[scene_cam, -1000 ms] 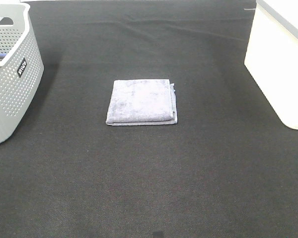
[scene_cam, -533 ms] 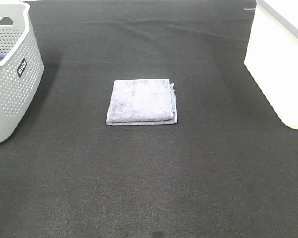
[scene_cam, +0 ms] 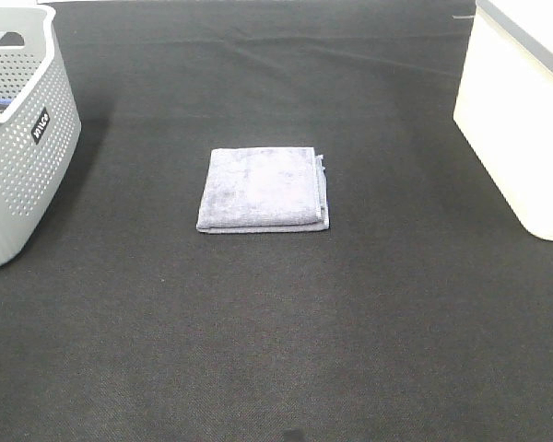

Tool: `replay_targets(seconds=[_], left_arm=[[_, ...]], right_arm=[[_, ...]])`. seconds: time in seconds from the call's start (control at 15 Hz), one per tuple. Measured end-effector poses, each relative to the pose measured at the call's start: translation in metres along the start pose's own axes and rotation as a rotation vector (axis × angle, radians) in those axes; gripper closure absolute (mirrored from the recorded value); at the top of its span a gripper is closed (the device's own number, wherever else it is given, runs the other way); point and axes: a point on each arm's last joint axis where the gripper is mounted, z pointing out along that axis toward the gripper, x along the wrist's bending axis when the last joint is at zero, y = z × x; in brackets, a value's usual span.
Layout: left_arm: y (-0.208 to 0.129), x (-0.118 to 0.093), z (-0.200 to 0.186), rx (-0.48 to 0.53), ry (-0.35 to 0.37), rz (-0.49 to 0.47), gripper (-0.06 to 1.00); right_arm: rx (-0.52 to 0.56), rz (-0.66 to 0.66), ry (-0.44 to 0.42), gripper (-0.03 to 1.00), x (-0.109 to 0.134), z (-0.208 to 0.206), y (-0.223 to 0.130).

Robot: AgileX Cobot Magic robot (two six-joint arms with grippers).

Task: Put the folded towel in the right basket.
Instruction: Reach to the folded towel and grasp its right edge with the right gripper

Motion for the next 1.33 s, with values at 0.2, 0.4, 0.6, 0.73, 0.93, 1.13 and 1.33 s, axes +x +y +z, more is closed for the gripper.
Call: replay_targets(seconds=[0.2,0.4,0.6,0.73,0.93,1.13,1.33], left_arm=[[0.0,0.0,0.0,0.0,0.0,0.0,-0.03],[0.0,0.0,0.0,0.0,0.0,0.0,-0.03],[0.0,0.0,0.0,0.0,0.0,0.0,-0.03],[0.0,0.0,0.0,0.0,0.0,0.0,-0.03],[0.0,0.0,0.0,0.0,0.0,0.0,-0.03],[0.0,0.0,0.0,0.0,0.0,0.0,-0.03],[0.0,0.0,0.0,0.0,0.0,0.0,-0.03]], right_arm=[[0.118,-0.075,0.078,0.24,0.034,0.072,0.012],[0.239,-0.064,0.166,0.24,0.054,0.142,0.002],[0.307,-0.021,0.256,0.24,0.052,0.194,-0.008],[0.34,-0.006,0.292,0.24,0.049,0.224,-0.012],[0.39,0.004,0.323,0.24,0.044,0.27,-0.014],[0.415,0.025,0.346,0.24,0.04,0.302,-0.02],[0.455,0.067,0.386,0.24,0.038,0.325,-0.032]])
